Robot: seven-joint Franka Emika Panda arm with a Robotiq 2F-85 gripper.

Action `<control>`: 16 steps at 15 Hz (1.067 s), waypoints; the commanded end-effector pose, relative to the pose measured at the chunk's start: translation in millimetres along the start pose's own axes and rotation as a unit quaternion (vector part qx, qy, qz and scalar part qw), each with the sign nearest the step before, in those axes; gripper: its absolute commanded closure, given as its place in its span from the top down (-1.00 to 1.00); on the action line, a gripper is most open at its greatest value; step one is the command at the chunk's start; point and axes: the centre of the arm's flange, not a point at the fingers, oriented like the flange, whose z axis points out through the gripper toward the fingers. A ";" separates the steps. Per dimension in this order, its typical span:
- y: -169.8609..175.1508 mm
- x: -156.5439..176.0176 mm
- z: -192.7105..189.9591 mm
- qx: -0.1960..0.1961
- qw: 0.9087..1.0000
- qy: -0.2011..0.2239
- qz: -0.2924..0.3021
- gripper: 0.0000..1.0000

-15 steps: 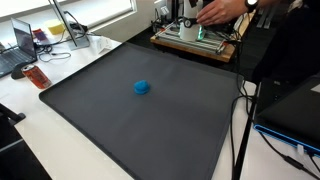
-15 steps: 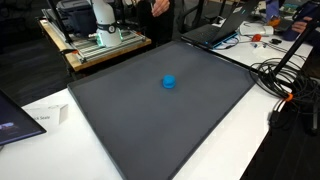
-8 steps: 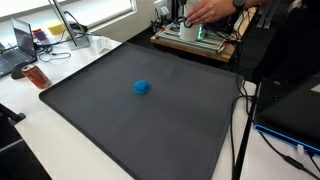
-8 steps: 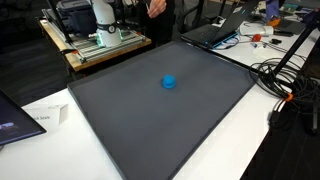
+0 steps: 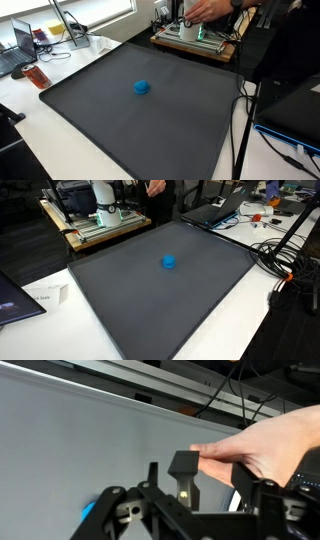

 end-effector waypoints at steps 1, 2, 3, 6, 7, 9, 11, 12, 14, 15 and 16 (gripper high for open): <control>2.9 3.4 -2.8 0.021 1.000 -0.004 -0.007 -0.06; 3.0 3.4 -2.5 0.021 1.000 -0.004 -0.008 -0.21; 3.1 3.4 -2.6 0.022 1.000 -0.004 -0.008 -0.34; 3.5 3.5 -2.5 0.022 1.000 -0.005 -0.008 -0.65; 3.5 3.8 -2.4 0.022 1.000 -0.006 -0.008 -0.72; 3.8 4.1 -2.0 0.024 1.000 -0.007 -0.008 -0.78; 4.2 4.7 -1.5 0.025 1.000 -0.008 -0.009 -0.77; 4.4 5.1 -1.1 0.025 1.000 -0.009 -0.009 -0.82; 4.5 5.0 -0.6 0.025 1.000 -0.010 -0.009 -0.94; 3.7 4.8 -0.7 0.022 1.000 -0.009 -0.007 -0.94; -13.8 4.9 -8.2 0.025 1.000 -0.001 -0.008 -0.94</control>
